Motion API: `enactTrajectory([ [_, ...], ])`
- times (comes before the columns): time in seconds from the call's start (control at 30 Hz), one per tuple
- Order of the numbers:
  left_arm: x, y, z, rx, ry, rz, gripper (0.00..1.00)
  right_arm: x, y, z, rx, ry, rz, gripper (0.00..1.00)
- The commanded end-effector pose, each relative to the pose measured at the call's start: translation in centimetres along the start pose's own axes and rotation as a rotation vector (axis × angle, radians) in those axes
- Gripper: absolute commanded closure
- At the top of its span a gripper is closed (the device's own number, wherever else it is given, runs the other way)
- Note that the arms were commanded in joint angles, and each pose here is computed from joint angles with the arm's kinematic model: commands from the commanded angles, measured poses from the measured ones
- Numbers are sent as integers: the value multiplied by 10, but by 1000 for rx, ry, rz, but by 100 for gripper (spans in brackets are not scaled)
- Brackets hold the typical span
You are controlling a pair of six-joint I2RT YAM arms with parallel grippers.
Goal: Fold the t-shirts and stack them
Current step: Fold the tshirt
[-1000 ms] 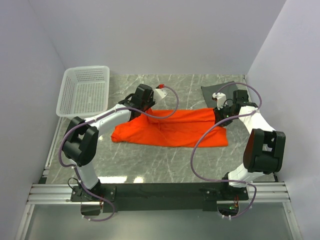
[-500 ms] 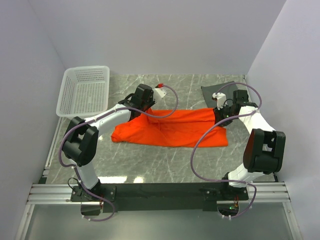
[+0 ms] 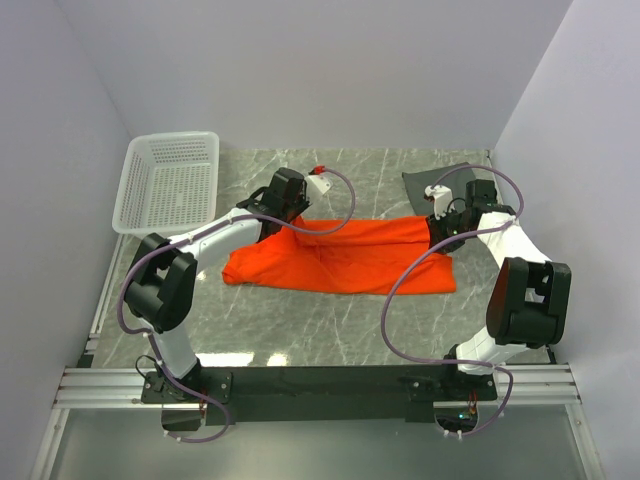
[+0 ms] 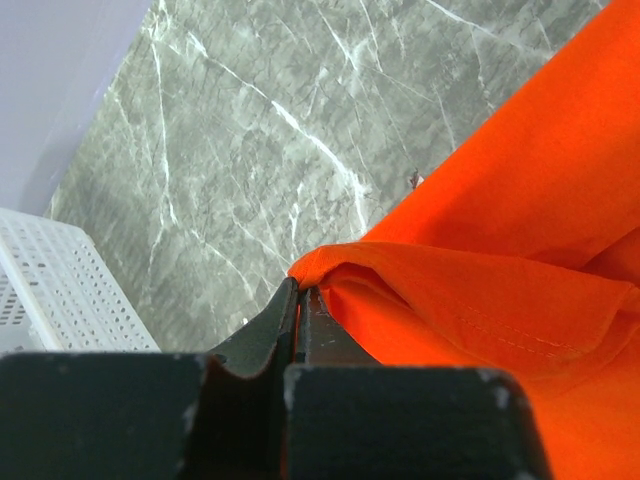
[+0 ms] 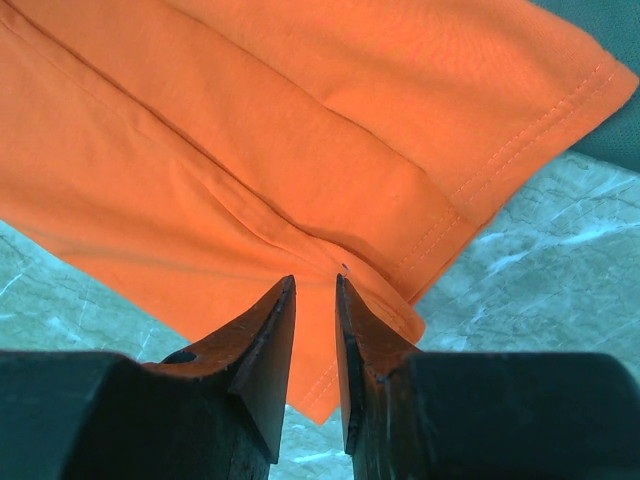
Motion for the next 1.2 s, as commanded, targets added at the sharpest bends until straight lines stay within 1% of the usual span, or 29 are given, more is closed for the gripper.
enactTrajectory([
  [0.0, 10, -8, -10, -31, -43, -34, 99, 2, -5, -8, -31, -19, 6, 69],
  [0.13, 11, -10, -10, -28, -56, -38, 99, 2, -6, -8, -30, -21, 7, 69],
  [0.17, 12, -11, -11, -28, -72, -39, 94, 1, -5, -8, -31, -22, 8, 69],
  [0.2, 12, -15, -11, -17, -86, -38, 86, 2, -6, -8, -29, -24, 9, 69],
  [0.23, 17, -19, -15, -15, -137, -51, 75, 1, -7, -8, -29, -25, 15, 69],
  [0.27, 21, -26, -20, -22, -166, -61, 62, 1, -8, -8, -27, -27, 18, 69],
  [0.33, 24, -38, -24, -26, -229, -46, 56, 1, -11, -7, -29, -33, 29, 68],
  [0.37, 30, -54, -31, -63, -260, -51, 40, 1, -13, -6, -29, -35, 40, 67],
  [0.43, 27, -71, -28, -75, -320, -31, 30, 1, -17, -4, -30, -35, 50, 66],
  [0.47, 32, -90, -32, -120, -349, -29, 26, 2, -19, -2, -28, -31, 52, 66],
  [0.5, 32, -99, -30, -129, -377, -31, 26, 2, -21, 1, -27, -27, 53, 66],
  [0.53, 24, -104, -19, -109, -438, -19, 26, 2, -22, 3, -27, -21, 55, 66],
  [0.57, 25, -122, -14, -115, -472, -19, 25, 3, -24, 7, -29, -17, 60, 65],
  [0.6, 19, -129, -8, -107, -541, -7, 25, 3, -25, 9, -28, -9, 67, 65],
  [0.63, 4, -130, 9, -62, -631, 20, 25, 2, -26, 13, -27, 4, 72, 65],
  [0.67, 2, -145, 14, -84, -690, 34, 25, 1, -27, 17, -23, 15, 74, 65],
  [0.7, -5, -149, 23, -72, -744, 43, 25, 0, -27, 19, -21, 26, 72, 64],
  [0.73, -21, -148, 41, -24, -826, 58, 24, -4, -29, 25, -18, 49, 79, 64],
  [0.77, -19, -157, 48, -37, -888, 41, 22, -5, -28, 28, -12, 61, 76, 64],
  [0.8, -29, -155, 66, 5, -933, 38, 20, -6, -28, 30, -12, 68, 73, 64],
  [0.87, -25, -160, 78, -16, -1061, 8, 18, -9, -28, 37, -8, 94, 72, 64],
  [0.9, -31, -155, 90, -3, -1093, 8, 17, -10, -28, 38, -8, 97, 71, 64],
  [0.97, -26, -152, 101, 6, -1169, -18, 18, -10, -26, 41, -3, 108, 66, 64],
  [1.03, -25, -146, 109, 38, -1207, -30, 21, -11, -25, 42, -2, 114, 64, 63],
  [1.07, -25, -139, 116, 75, -1225, -49, 22, -11, -25, 42, 0, 118, 63, 64],
  [1.17, -25, -127, 130, 143, -1255, -112, 23, -12, -23, 43, -1, 126, 62, 63],
])
Point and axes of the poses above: each gripper's point midway between its finger pads, its own y axis out along the fingers, its own x axis along the line the jaws close on, z = x × y, the point moved 5 cm from there along -y, back along the fingers, and after that the axes turned 6 degrees about y, right-handed, at the moved point
